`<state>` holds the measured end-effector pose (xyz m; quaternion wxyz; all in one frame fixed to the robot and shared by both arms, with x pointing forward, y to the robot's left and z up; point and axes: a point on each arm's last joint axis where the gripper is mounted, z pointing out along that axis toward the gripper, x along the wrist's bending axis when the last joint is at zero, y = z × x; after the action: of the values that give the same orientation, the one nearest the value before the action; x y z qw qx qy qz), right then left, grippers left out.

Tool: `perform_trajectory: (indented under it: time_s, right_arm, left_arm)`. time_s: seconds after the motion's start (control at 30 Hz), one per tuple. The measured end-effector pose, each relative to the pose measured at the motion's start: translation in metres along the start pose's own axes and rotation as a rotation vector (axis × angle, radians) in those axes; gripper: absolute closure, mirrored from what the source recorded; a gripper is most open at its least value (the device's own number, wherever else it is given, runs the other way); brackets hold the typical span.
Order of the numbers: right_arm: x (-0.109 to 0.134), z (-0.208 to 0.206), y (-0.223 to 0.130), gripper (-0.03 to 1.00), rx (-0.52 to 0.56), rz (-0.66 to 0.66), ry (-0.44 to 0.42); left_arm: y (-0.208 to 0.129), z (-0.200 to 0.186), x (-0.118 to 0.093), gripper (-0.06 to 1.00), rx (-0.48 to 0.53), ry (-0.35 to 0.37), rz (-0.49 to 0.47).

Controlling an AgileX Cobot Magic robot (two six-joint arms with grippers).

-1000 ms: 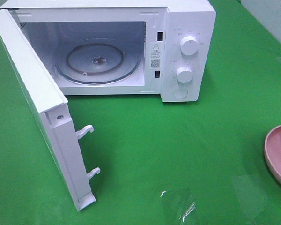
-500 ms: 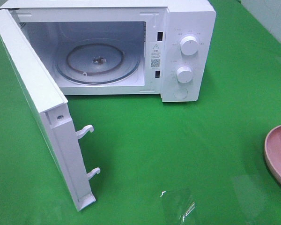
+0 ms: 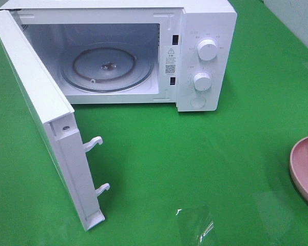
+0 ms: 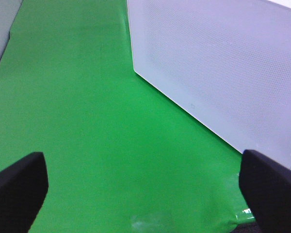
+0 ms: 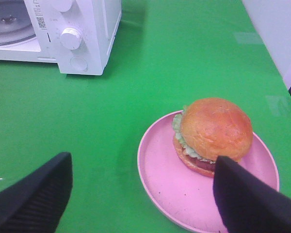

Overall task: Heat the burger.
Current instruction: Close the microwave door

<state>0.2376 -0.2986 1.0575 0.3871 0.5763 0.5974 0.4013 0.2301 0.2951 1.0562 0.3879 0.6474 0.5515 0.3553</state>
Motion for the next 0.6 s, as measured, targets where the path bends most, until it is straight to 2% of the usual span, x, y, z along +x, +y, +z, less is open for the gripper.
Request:
perform_trajectory:
  time_s: [0.6]
  right_arm:
    - [0.0,0.0,0.0,0.21,0.0,0.0,0.0]
  left_arm:
    - [0.0,0.0,0.0,-0.05,0.0,0.0,0.0]
